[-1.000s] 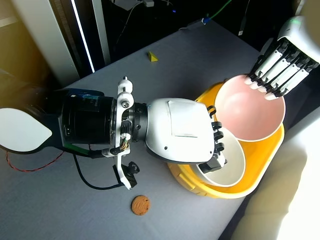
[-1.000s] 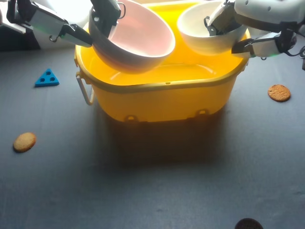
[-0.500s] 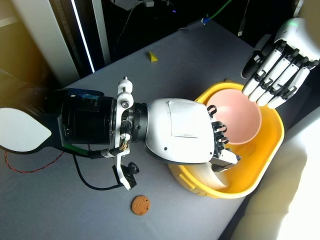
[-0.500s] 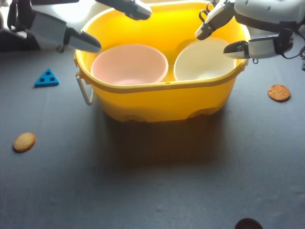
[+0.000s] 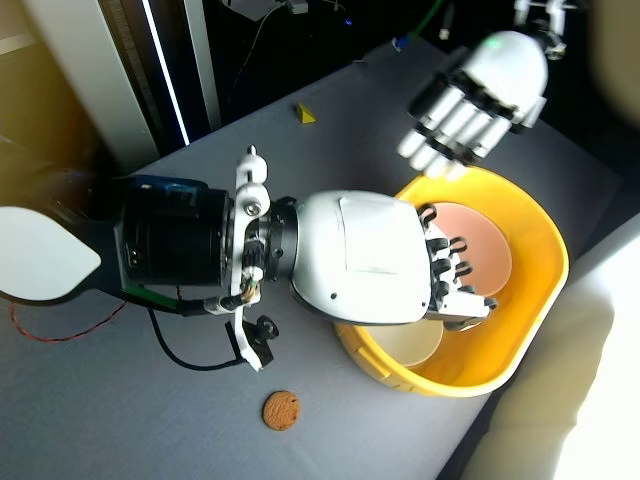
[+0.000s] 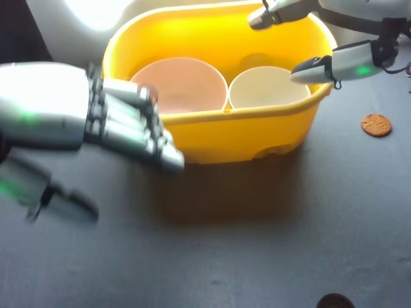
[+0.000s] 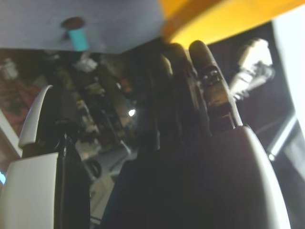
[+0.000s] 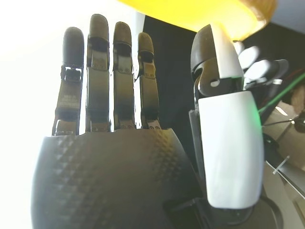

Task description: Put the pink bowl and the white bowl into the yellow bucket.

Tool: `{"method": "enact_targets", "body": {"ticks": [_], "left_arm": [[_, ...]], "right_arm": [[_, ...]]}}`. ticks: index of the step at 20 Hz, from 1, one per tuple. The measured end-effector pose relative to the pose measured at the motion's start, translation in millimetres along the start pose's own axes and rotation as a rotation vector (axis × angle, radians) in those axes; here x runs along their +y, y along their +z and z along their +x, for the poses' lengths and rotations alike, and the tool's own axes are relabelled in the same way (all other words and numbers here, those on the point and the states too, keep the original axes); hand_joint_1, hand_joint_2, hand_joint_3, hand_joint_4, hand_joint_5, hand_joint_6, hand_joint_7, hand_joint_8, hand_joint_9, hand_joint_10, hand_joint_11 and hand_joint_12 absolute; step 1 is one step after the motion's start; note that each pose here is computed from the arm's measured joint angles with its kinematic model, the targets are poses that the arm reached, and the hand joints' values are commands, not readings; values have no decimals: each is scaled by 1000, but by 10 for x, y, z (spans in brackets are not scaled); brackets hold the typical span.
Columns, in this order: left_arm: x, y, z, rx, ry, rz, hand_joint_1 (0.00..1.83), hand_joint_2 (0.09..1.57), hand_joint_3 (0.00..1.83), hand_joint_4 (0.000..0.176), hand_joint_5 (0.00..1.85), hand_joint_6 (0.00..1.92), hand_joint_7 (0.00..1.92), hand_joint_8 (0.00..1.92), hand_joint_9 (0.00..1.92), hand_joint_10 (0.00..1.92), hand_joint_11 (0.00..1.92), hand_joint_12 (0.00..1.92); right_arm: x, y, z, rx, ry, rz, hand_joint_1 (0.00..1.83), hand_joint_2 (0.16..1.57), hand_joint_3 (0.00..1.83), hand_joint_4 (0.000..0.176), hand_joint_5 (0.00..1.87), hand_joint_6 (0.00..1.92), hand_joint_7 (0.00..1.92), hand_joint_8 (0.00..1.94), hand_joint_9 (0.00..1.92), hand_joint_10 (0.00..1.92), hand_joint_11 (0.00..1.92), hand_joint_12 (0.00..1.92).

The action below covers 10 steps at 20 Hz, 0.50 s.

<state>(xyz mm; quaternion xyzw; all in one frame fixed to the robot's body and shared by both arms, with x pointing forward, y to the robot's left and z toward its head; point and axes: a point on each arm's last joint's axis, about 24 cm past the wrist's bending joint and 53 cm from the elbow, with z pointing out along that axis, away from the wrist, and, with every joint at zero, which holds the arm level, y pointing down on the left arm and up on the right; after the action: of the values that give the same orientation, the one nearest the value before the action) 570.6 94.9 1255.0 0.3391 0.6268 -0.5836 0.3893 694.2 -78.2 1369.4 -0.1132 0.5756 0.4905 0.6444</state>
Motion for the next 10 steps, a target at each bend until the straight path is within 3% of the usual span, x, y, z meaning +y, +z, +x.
{"method": "enact_targets", "body": {"ticks": [2, 4, 5, 8, 9, 10], "left_arm": [[-131, 40, 319, 76, 1, 12, 242, 1172, 0, 0, 206, 7, 286, 7, 284, 7, 0, 748], [-257, 31, 454, 95, -10, 18, 217, 1180, 1, 0, 203, 1, 261, 2, 241, 4, 0, 608], [-326, 17, 477, 84, -19, 9, 148, 1195, 4, 0, 153, 1, 211, 2, 188, 1, 0, 462], [-462, 69, 488, 66, -25, 21, 38, 1180, 0, 0, 190, 4, 245, 3, 216, 4, 0, 483], [-534, 108, 490, 58, -35, 35, 1, 1150, 0, 0, 160, 4, 201, 3, 179, 4, 0, 372], [-576, 129, 500, 56, -38, 40, 1, 1150, 0, 0, 160, 4, 201, 3, 179, 4, 0, 372]], "right_arm": [[110, -28, 39, 15, -1, -5, 684, 1059, 0, 0, 305, 0, 392, 0, 387, 0, 0, 1052], [206, -79, 116, 38, 1, -6, 592, 1074, 3, 0, 303, 3, 347, 0, 329, 0, 0, 962], [288, -125, 159, 50, -5, -14, 529, 1051, 0, 0, 244, 0, 269, 0, 251, 0, 0, 823], [354, -176, 174, 54, -11, -20, 494, 1009, 0, 0, 235, 0, 256, 0, 236, 0, 0, 772], [369, -207, 185, 58, -4, -15, 338, 995, 0, 0, 215, 0, 220, 0, 181, 0, 0, 618], [366, -236, 213, 66, 2, -8, 338, 995, 0, 0, 215, 0, 220, 0, 181, 0, 0, 618]]}}
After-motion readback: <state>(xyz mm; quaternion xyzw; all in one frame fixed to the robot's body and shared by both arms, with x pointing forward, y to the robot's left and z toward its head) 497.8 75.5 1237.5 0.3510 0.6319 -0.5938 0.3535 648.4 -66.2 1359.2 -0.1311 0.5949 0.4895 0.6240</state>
